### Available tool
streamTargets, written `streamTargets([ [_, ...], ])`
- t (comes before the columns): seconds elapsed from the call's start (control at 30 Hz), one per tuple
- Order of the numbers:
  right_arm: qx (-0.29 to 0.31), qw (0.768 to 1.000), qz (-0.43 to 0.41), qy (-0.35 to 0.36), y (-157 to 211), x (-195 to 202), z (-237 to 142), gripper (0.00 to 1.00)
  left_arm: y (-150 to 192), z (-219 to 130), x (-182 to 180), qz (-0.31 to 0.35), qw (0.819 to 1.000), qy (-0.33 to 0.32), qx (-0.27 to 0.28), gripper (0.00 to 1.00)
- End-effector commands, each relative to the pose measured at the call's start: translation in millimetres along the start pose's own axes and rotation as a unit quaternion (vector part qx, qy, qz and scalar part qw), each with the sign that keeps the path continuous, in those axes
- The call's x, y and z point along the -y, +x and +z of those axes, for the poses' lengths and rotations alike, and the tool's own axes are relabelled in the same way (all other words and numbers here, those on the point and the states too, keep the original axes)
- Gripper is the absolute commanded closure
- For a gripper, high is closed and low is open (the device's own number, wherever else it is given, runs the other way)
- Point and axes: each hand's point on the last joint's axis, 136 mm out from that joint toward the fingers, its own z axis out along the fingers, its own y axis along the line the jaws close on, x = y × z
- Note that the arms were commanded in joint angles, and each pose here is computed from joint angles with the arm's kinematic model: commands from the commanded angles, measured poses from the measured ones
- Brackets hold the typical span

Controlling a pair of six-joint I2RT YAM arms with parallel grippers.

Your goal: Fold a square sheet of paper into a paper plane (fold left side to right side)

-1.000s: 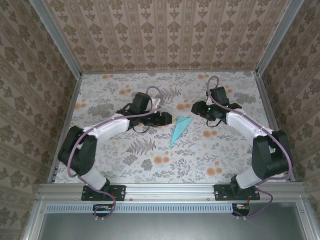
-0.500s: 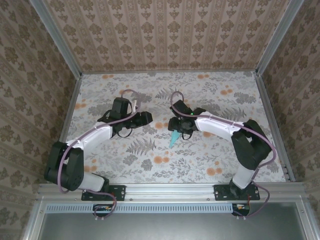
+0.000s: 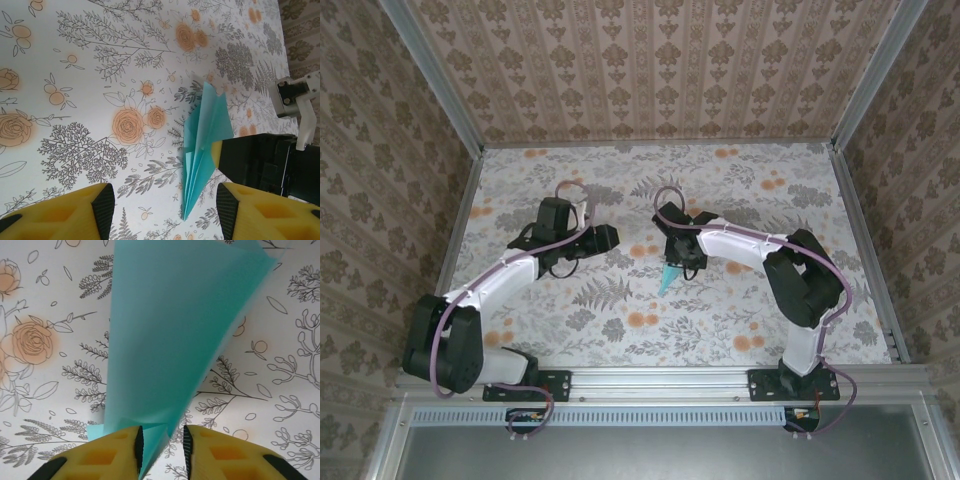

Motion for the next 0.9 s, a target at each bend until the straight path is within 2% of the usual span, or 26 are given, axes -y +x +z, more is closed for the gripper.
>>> streamTargets([
  [0.0,0.01,1.0,-0.002,0.018,1.4,13.0,-16.3,0.77,0.6,-4.9,-1.6,0.012,1.0,-0.004,0.003,0.4],
  [0.1,0.015,1.0,-0.003,0.008,3.2,15.9,-22.7,0.9,-0.5,-5.1,-2.5,0.01,1.0,-0.005,0.005,0.41],
  [0.13,0.016,1.0,-0.002,-0.005,3.0,13.8,-25.4,0.99,-0.6,-5.4,-2.6,0.011,1.0,-0.005,0.005,0.4],
  [0.27,0.046,0.994,-0.024,-0.092,-9.5,-14.0,-57.3,1.0,-7.0,-10.3,0.0,0.016,1.0,-0.007,0.011,0.4],
  [0.4,0.061,0.977,-0.057,-0.194,-16.5,-46.3,-97.2,1.0,-16.3,-18.5,-1.3,0.021,0.999,-0.016,0.023,0.4],
  [0.5,0.042,0.965,-0.064,-0.25,-7.1,-61.4,-106.2,1.0,-22.3,-24.8,-3.7,0.021,0.999,-0.022,0.032,0.4],
  [0.6,0.014,0.96,-0.049,-0.274,3.9,-62.6,-87.7,1.0,-25.4,-28.8,-6.9,0.019,0.999,-0.027,0.038,0.39],
  [0.7,-0.01,0.958,-0.016,-0.285,12.1,-52.7,-51.5,1.0,-24.4,-29.8,-9.1,0.015,0.999,-0.029,0.036,0.39],
  [0.87,-0.036,0.97,-0.001,-0.24,22.2,-14.5,-4.7,1.0,-21.4,-30.3,-9.1,0.013,0.999,-0.028,0.03,0.39],
])
